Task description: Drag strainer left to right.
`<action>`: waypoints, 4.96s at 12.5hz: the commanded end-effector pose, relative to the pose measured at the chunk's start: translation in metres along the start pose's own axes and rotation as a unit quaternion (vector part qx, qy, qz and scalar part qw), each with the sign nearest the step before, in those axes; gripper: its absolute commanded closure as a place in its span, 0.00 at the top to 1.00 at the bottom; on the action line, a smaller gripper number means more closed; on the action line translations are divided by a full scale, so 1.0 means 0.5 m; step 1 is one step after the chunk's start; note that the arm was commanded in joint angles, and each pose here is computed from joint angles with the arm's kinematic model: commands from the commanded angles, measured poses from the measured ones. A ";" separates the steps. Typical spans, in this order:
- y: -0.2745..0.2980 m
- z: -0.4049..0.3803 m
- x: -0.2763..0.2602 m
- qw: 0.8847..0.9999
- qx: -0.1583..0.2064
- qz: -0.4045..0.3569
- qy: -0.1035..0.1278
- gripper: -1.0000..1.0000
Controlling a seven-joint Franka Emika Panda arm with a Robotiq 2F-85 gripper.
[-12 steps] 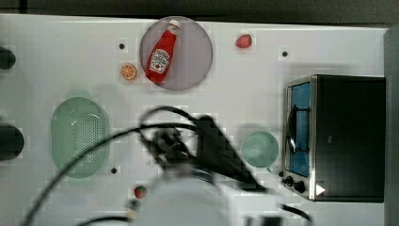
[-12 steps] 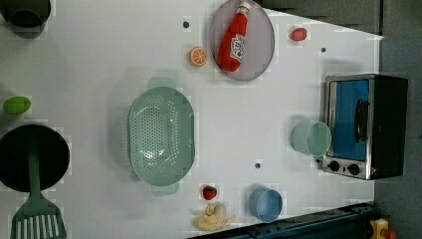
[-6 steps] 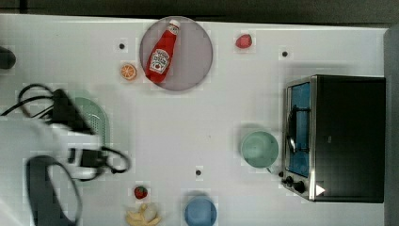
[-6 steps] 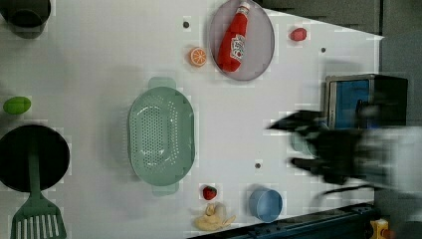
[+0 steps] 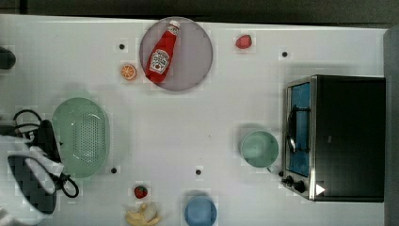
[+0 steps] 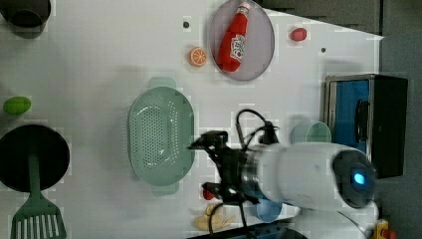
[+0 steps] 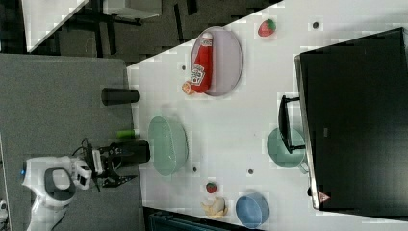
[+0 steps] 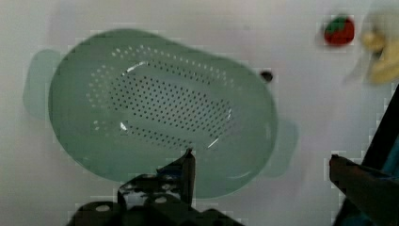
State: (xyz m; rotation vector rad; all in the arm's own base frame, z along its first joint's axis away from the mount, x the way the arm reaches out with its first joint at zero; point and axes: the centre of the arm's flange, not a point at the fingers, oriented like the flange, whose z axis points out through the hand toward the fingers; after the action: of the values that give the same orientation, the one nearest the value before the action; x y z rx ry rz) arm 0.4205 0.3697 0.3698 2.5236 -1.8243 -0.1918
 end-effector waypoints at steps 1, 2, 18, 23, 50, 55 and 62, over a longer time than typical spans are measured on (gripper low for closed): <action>-0.058 0.080 0.081 0.992 0.002 0.129 0.002 1.00; -0.066 0.122 0.086 0.991 -0.003 0.131 0.002 1.00; -0.117 0.391 0.216 0.988 0.005 0.152 0.001 1.00; -0.092 0.373 0.271 0.986 0.006 0.164 0.014 1.00; 0.039 0.346 0.774 0.990 -0.011 0.122 0.064 1.00; 0.070 0.340 0.863 0.988 -0.009 0.134 0.075 1.00; 0.105 0.330 0.949 0.985 -0.010 0.148 0.087 1.00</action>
State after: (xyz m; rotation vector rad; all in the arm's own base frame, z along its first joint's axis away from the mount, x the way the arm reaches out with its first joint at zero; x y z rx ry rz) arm 0.4849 -0.0926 0.1537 2.0482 -2.1407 -0.0110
